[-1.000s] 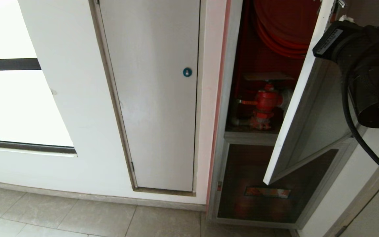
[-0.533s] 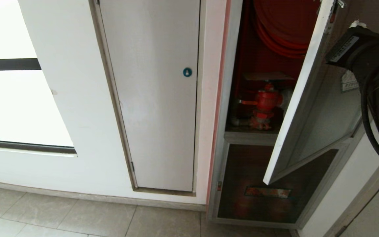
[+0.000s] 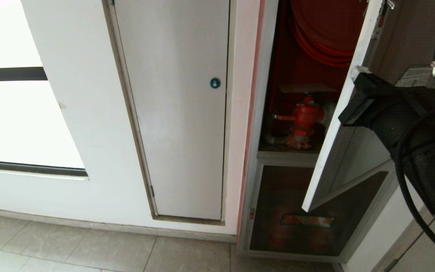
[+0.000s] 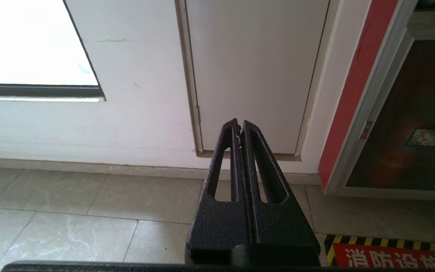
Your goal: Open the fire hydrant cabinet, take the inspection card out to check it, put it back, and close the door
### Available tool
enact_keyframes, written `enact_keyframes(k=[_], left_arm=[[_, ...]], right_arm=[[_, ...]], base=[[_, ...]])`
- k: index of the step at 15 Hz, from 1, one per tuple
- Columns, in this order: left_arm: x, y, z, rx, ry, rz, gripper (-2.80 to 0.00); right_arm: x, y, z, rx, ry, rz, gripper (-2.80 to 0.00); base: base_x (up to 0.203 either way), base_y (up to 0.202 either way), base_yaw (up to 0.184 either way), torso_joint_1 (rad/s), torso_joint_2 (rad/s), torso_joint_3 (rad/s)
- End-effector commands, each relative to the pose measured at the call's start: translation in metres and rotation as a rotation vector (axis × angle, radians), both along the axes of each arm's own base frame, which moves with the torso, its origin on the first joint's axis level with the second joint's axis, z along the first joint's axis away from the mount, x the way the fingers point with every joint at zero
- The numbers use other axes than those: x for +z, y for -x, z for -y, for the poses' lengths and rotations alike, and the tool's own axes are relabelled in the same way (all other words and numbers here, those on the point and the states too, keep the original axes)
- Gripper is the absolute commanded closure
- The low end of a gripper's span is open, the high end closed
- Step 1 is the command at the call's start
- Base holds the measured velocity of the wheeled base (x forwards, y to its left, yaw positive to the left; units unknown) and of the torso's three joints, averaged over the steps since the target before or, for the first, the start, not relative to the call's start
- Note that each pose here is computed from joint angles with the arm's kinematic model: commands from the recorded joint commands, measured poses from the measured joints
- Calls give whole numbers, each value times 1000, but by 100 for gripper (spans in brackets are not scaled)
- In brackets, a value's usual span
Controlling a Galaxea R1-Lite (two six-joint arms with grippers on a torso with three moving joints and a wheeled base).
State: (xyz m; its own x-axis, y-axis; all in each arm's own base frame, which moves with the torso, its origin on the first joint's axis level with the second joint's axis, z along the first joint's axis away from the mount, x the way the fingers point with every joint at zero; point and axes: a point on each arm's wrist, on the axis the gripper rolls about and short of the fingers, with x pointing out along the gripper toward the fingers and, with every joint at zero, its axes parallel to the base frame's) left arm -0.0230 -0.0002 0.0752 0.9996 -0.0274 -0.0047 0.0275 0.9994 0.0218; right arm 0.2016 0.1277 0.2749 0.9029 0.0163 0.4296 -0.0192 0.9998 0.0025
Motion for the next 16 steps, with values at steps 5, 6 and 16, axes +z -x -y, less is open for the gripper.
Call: enact_keyframes(k=[5,6,16], left_arm=[[0,0,0,0,-1,0,0],[0,0,0,0,-1,1,0],[0,0,0,0,-1,0,0]], right_arm=[[-29,-67,-20,-122,-17,-17,0],[-31,-77,-14,-167,-27,-16,0],[-35,-108,5,-256,-33,-4,0]], base=[[0,0,0,0,0,0],[0,0,0,0,0,0],[0,0,0,0,0,0]])
